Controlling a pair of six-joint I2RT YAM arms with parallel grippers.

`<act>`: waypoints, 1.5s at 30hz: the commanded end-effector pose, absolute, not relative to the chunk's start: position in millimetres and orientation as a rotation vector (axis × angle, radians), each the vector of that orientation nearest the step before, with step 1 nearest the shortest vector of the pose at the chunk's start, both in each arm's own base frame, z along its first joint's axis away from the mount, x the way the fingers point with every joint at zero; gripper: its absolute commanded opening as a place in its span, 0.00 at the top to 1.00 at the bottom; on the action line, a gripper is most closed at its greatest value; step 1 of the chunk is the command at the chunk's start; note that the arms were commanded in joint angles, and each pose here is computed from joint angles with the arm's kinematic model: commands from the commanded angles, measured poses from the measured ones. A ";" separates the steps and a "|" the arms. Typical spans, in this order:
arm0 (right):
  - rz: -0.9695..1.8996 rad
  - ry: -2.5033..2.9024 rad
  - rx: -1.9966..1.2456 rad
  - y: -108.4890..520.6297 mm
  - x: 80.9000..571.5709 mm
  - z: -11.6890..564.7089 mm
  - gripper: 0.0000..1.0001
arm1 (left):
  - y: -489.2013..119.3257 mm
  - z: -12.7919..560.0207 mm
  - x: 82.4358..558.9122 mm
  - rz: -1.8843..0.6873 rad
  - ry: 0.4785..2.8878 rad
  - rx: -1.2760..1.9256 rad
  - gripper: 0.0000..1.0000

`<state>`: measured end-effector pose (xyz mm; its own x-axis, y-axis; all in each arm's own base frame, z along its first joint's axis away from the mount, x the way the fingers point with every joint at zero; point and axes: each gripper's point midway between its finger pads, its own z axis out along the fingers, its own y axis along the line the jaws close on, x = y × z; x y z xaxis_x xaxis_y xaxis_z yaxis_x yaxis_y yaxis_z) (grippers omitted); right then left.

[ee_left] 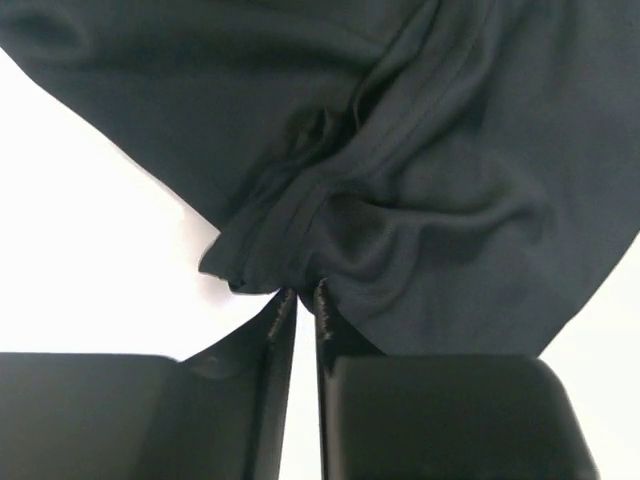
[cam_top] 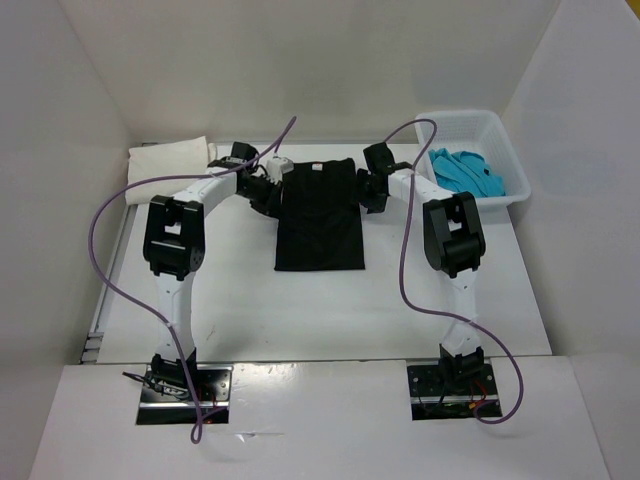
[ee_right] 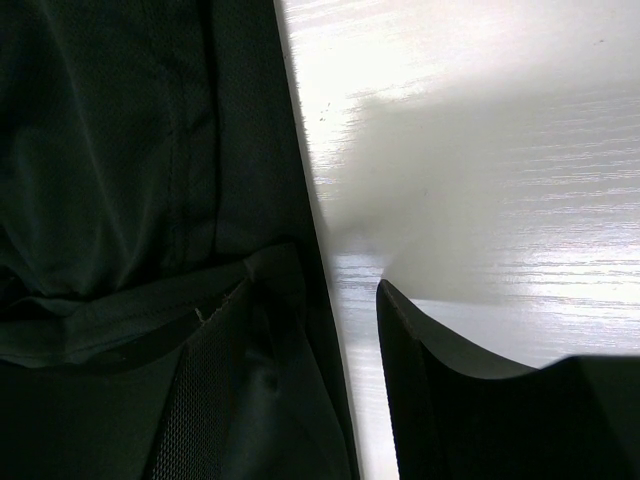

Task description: Fold and stack the t-shirts

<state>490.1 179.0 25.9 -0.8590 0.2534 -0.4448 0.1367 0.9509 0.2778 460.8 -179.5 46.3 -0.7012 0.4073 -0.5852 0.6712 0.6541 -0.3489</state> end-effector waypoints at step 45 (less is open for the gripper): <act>0.437 2.898 0.350 187.9 286.1 -6.7 0.48 | -188.8 4.2 308.3 -0.938 2.634 0.942 0.39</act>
